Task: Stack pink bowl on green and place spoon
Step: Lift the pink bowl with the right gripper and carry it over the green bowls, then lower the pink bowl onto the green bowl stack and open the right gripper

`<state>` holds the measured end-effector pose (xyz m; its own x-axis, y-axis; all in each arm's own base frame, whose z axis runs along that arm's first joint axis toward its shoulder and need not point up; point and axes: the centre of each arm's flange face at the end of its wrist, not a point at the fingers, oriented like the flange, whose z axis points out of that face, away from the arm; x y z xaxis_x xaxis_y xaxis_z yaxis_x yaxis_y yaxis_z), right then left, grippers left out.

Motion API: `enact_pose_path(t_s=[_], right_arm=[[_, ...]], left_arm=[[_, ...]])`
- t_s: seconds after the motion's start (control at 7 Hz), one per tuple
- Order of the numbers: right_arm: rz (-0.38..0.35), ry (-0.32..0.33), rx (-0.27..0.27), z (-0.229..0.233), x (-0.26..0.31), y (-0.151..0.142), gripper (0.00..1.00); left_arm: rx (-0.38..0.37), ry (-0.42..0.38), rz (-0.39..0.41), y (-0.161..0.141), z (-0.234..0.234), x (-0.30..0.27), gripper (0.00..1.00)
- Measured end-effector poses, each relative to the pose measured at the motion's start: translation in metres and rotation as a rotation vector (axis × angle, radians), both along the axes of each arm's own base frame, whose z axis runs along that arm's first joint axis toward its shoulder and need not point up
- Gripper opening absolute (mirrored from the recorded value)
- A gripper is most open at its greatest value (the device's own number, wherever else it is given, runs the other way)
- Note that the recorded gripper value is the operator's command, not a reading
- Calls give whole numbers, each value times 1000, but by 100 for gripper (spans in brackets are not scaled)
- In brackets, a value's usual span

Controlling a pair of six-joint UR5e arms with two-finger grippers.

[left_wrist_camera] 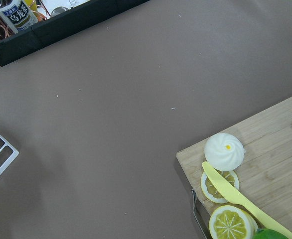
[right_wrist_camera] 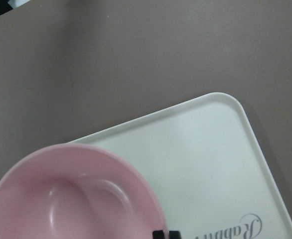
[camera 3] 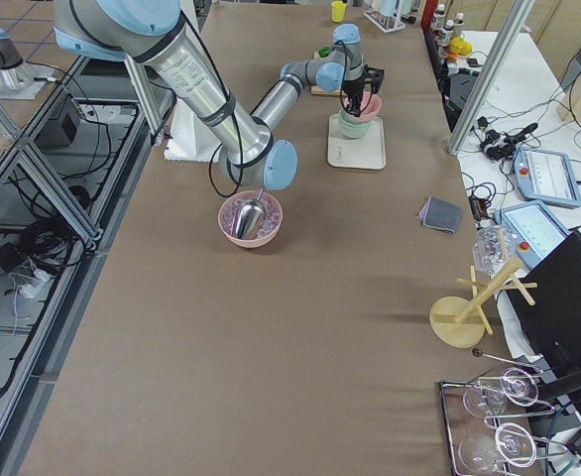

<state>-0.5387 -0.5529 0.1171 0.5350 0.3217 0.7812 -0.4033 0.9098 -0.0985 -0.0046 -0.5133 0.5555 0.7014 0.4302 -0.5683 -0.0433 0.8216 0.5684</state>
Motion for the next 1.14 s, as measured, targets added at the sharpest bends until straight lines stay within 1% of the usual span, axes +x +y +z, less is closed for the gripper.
enact_pose_path(t_s=[0.14, 0.43, 0.71, 0.86, 1.14], right_arm=[[2, 15, -13, -10, -21, -2, 0], [-5, 35, -22, -15, -37, -5, 0], [-35, 65, -18, -8, -41, -5, 0], [-48, 86, -26, -6, -40, -4, 0], [-66, 104, -32, -5, -40, -3, 0]], left_arm=[[0, 0, 0, 0, 0, 0, 98], [-2, 1, -1, 0, 0, 0, 98], [-2, 2, -3, 0, 0, 0, 98], [-3, 2, -3, 0, 0, 0, 98], [-2, 2, -3, 0, 0, 0, 98]])
